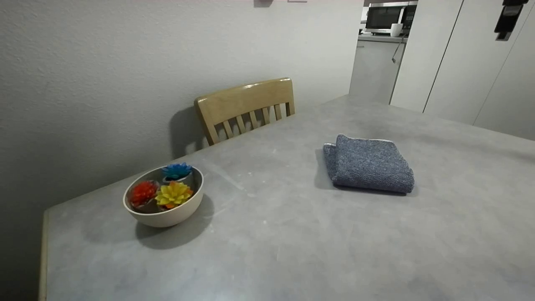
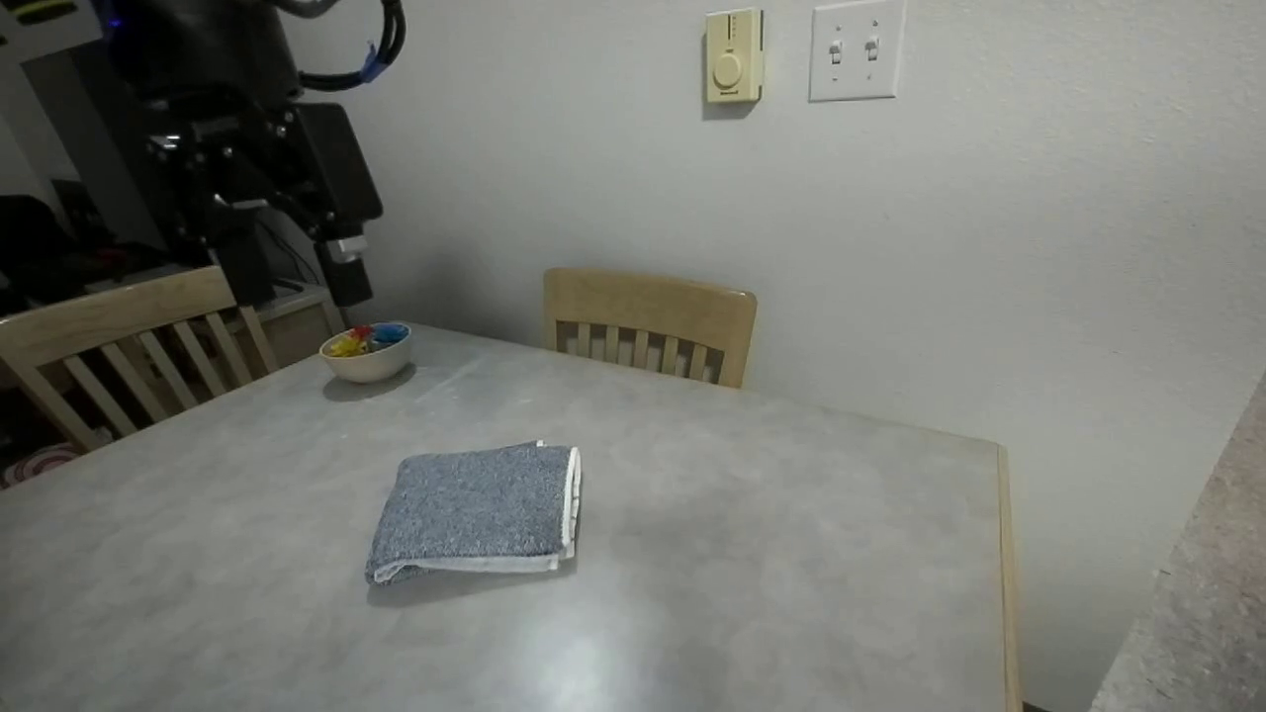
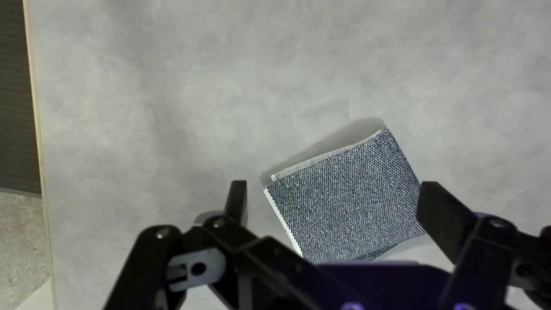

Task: Unfold the towel once

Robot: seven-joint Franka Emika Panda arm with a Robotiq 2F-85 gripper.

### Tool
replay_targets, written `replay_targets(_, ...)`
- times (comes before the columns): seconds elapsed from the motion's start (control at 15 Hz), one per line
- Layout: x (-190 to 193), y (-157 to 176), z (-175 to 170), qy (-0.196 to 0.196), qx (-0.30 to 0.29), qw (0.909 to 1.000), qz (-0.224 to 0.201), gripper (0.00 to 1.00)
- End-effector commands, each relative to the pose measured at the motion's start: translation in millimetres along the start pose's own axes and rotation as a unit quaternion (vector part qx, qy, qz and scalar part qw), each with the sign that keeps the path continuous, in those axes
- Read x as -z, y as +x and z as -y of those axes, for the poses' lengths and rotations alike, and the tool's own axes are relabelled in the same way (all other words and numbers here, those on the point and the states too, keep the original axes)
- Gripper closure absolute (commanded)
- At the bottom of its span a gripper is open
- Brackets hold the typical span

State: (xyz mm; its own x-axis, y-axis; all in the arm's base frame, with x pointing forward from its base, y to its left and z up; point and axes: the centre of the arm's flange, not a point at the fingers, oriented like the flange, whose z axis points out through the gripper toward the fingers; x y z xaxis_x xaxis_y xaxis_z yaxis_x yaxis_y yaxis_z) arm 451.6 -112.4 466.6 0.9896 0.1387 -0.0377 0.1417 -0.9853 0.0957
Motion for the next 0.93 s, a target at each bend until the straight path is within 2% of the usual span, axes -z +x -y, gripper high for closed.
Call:
replay_targets(0.0, -0.3, 0.0, 0.7, 0.004, 0.004, 1.0000, -0.007, 0.00)
replay_targets(0.2, -1.0, 13.9, -9.3, 0.011, 0.023, 0.9994, -0.022, 0.00)
replay_targets(0.33, 2.0, 19.8, -20.9, 0.027, 0.068, 0.9973, -0.002, 0.00)
replay_targets(0.53, 1.4, 30.0, -40.4, 0.032, 0.119, 0.9923, 0.013, 0.00)
replay_targets(0.87, -8.9, 56.7, -55.2, 0.043, 0.139, 0.9892, 0.014, 0.00)
